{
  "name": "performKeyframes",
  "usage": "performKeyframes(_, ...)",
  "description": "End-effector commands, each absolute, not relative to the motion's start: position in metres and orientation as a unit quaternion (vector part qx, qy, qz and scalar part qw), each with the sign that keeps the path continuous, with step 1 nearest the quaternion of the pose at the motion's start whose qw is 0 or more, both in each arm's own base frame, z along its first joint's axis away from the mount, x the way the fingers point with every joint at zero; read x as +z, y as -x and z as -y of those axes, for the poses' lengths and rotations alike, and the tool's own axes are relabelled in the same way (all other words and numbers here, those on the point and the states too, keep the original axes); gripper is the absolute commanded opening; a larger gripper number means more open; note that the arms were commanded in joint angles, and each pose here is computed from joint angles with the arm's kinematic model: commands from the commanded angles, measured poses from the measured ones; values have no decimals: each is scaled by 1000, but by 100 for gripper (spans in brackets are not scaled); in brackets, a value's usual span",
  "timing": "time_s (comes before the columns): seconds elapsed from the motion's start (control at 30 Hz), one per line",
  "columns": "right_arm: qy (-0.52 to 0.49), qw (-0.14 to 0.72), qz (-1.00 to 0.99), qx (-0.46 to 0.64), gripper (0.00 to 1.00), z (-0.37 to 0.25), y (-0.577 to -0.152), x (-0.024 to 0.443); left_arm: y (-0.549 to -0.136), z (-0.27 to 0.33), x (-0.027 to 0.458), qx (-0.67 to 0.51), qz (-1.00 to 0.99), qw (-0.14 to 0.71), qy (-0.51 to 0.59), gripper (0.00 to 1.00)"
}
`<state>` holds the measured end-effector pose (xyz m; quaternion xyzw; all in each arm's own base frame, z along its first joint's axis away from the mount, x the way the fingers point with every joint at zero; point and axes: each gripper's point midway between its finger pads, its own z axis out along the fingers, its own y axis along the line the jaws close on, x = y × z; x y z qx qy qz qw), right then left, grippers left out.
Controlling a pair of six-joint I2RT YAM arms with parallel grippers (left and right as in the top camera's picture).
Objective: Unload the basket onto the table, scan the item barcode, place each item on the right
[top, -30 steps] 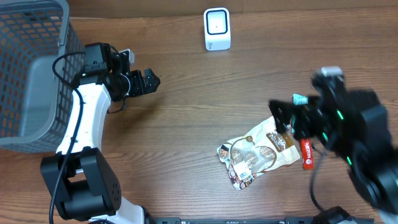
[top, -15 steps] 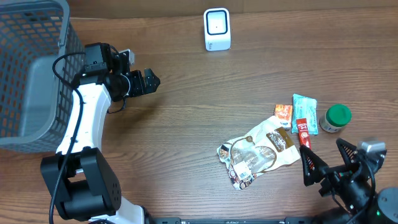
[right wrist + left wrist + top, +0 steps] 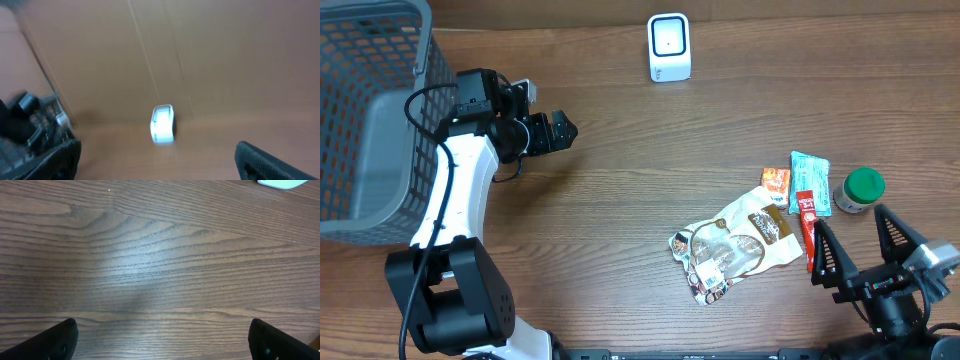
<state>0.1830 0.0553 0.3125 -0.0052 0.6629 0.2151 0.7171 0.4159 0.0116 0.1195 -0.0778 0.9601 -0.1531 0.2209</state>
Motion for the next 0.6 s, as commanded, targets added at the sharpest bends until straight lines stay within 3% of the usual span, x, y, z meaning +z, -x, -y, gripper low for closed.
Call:
performKeyframes(0.0,48,765,-612,195,100,-59,-181,333,-420,-12,124,-152,-959,227,79,100)
performKeyframes(0.2,48,822,-539,178,100,-53,-182,355,-420,-12,124,-152,-959,227,79,100)
performKeyframes(0.57,46,838,-520,160,100,-49,-201,324,-420,-12,124,-152,-959,227,79,100)
